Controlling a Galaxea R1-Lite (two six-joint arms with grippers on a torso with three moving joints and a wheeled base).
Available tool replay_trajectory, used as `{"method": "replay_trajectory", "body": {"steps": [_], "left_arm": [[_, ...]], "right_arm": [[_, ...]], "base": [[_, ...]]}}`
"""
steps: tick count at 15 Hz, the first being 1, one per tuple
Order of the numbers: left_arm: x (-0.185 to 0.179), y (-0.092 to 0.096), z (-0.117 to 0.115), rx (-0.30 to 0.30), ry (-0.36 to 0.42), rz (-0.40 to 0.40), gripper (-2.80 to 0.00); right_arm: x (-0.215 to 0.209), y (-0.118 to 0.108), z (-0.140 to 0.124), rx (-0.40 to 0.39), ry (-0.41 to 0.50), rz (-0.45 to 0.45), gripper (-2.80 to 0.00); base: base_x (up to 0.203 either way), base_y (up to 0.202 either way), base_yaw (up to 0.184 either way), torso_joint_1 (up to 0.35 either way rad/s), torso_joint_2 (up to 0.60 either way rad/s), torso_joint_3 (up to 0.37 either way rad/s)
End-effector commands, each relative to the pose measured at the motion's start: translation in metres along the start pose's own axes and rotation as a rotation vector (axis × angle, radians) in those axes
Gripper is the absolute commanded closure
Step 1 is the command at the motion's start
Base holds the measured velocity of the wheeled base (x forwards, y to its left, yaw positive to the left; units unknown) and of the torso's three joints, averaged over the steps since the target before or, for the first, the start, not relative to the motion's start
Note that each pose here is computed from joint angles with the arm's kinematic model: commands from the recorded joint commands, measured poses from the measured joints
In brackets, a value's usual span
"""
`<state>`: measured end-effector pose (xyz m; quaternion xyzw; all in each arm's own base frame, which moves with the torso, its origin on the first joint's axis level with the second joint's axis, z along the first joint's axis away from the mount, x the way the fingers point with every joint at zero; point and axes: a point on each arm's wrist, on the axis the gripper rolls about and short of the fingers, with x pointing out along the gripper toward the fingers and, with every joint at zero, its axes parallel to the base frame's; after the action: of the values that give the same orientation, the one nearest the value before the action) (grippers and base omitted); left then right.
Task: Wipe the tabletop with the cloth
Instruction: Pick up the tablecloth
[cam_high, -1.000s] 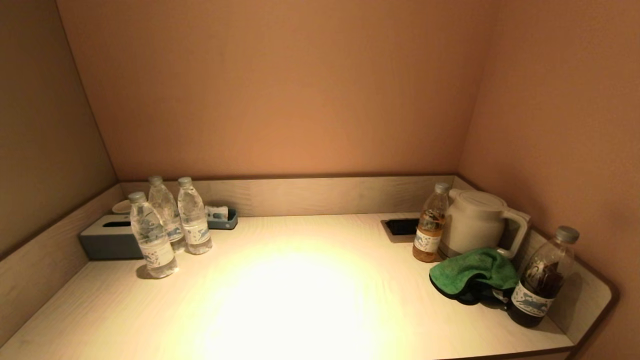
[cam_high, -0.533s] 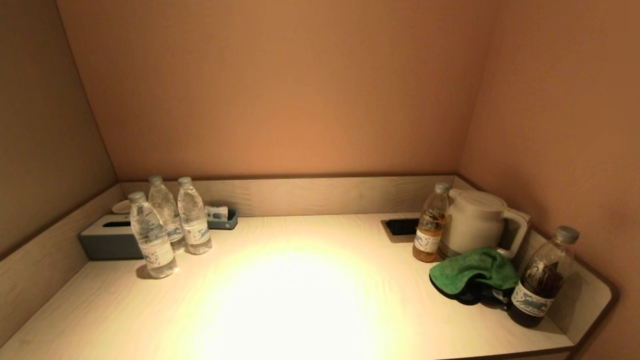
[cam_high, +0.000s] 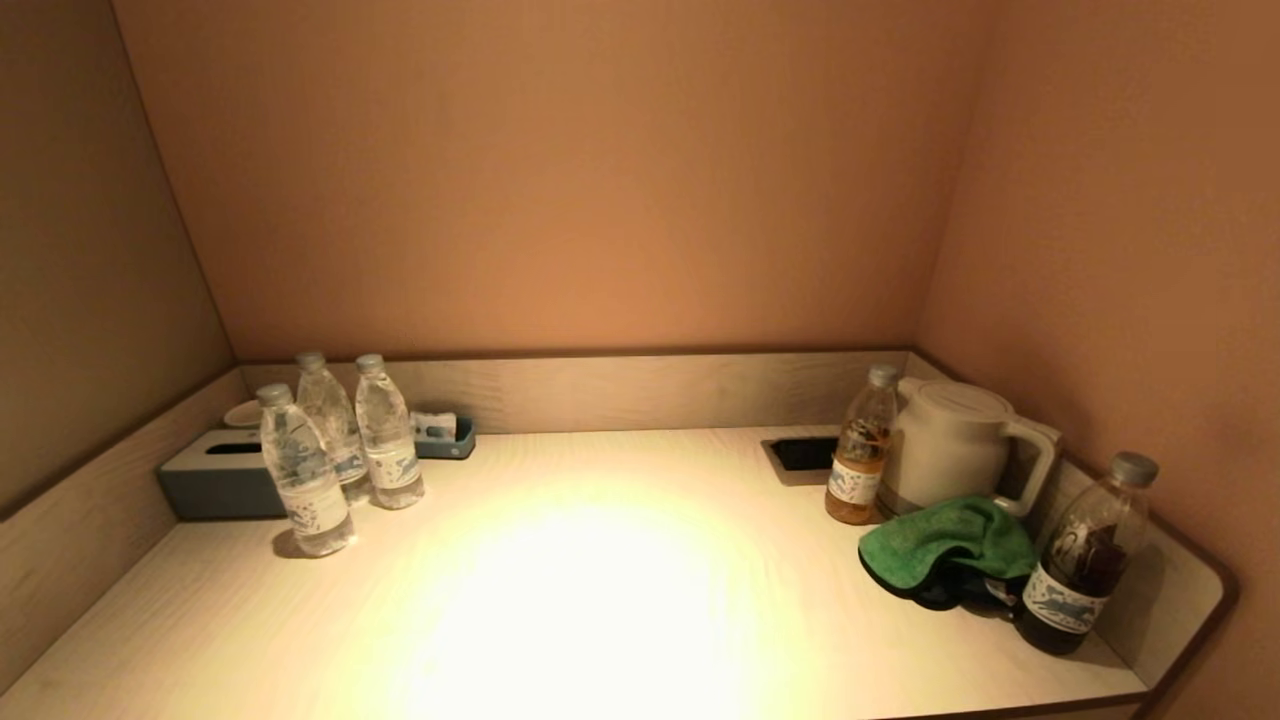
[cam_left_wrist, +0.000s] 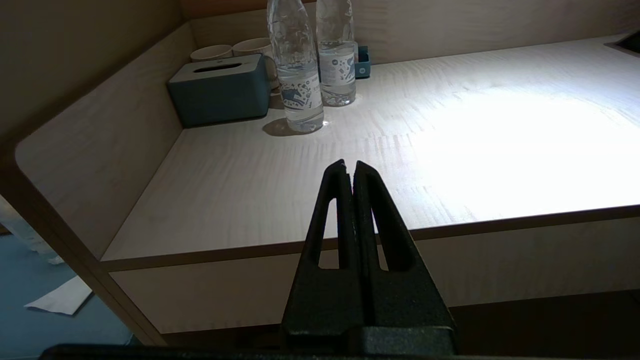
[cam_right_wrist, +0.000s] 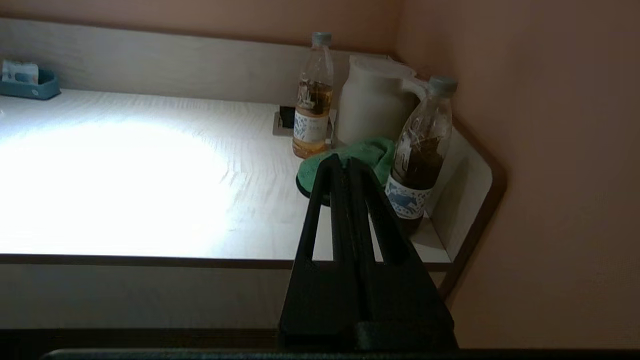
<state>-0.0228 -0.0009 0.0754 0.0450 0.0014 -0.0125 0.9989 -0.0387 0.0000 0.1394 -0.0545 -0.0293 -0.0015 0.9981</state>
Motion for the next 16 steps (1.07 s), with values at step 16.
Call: {"method": "replay_trajectory", "body": {"steps": [16], "left_arm": [[0.0,0.0,0.0,0.0,0.001,0.0,0.0]], "right_arm": [[0.327,0.009,0.017,-0.078,0.784,-0.14,0.0]], "base": [[0.0,0.0,0.0,0.0,0.0,0.0]]}}
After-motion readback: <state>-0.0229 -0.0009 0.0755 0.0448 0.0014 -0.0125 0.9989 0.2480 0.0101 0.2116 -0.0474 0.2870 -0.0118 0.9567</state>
